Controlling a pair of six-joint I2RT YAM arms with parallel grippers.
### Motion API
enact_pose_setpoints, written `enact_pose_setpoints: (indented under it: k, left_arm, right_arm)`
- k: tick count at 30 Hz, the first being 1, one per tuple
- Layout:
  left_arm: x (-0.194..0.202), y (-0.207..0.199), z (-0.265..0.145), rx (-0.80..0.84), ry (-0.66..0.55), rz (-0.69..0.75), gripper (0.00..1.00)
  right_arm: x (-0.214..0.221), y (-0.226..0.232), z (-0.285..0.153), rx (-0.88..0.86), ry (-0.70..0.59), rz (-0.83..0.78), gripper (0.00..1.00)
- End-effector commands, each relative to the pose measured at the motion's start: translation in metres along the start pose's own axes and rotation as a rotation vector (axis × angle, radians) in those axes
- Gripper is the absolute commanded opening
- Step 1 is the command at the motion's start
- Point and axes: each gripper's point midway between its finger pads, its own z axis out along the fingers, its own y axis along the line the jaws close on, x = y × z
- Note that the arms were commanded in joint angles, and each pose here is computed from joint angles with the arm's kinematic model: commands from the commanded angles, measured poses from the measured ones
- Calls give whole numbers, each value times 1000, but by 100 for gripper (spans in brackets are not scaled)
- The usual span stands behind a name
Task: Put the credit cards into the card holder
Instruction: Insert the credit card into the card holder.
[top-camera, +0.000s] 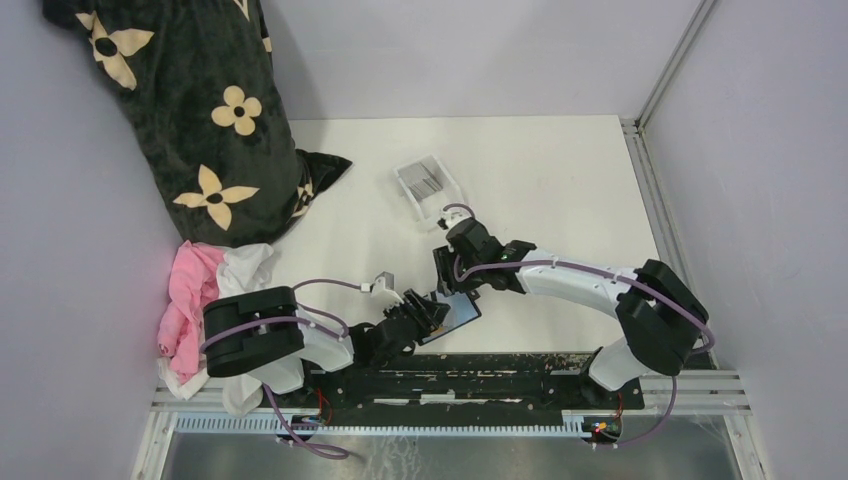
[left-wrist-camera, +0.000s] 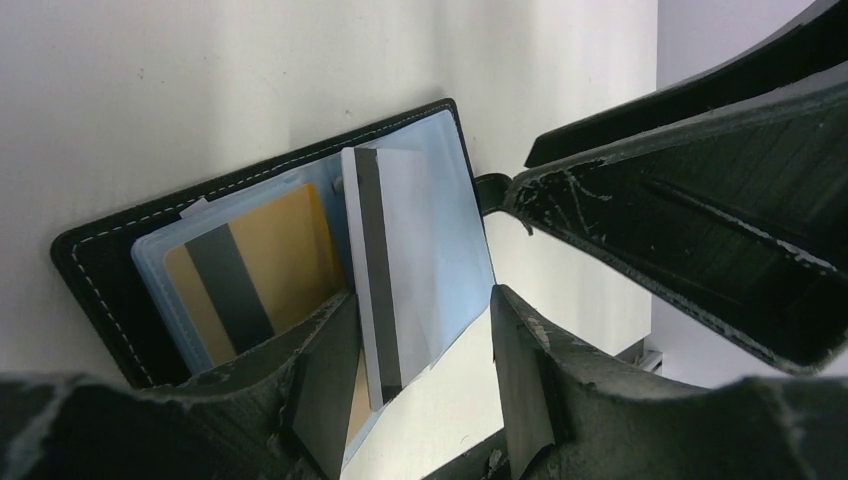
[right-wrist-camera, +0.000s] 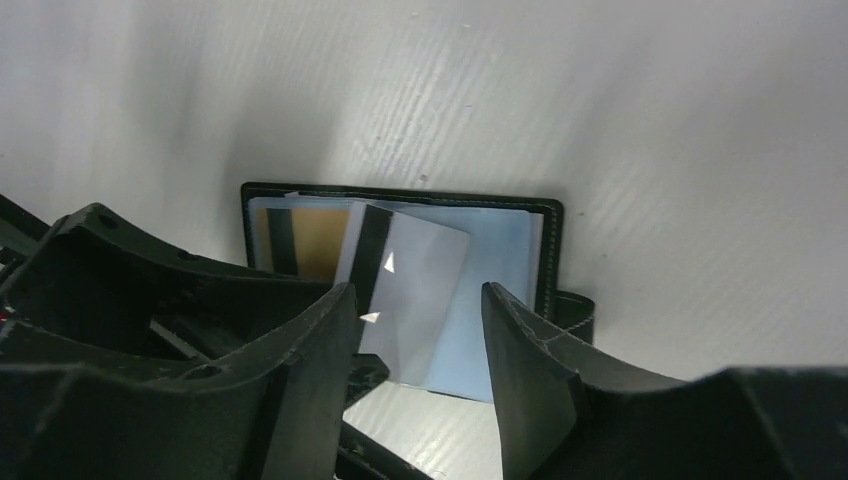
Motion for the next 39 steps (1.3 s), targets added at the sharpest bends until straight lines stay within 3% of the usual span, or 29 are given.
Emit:
enact_pose_setpoints:
  k: [1,6,17,25,39]
  left_arm:
    - [4,23,-5,-26,21,115,58]
    - [7,21,-8,4,41,117,57]
    - [13,21,-10,29,69,112,55]
    - [14,24,-12,25,75,106,51]
    - [17,30,-14,9,84,89,49]
  right_arm:
    - [-16,19,1,31,-21,-68,56]
    - [-13,36,10,25,-1,-93,53]
    - [-5,78,28,-9,46,-139,31]
    - [15,81,41,21,106,-154,13]
    - [40,56,46,121,179,-190,8]
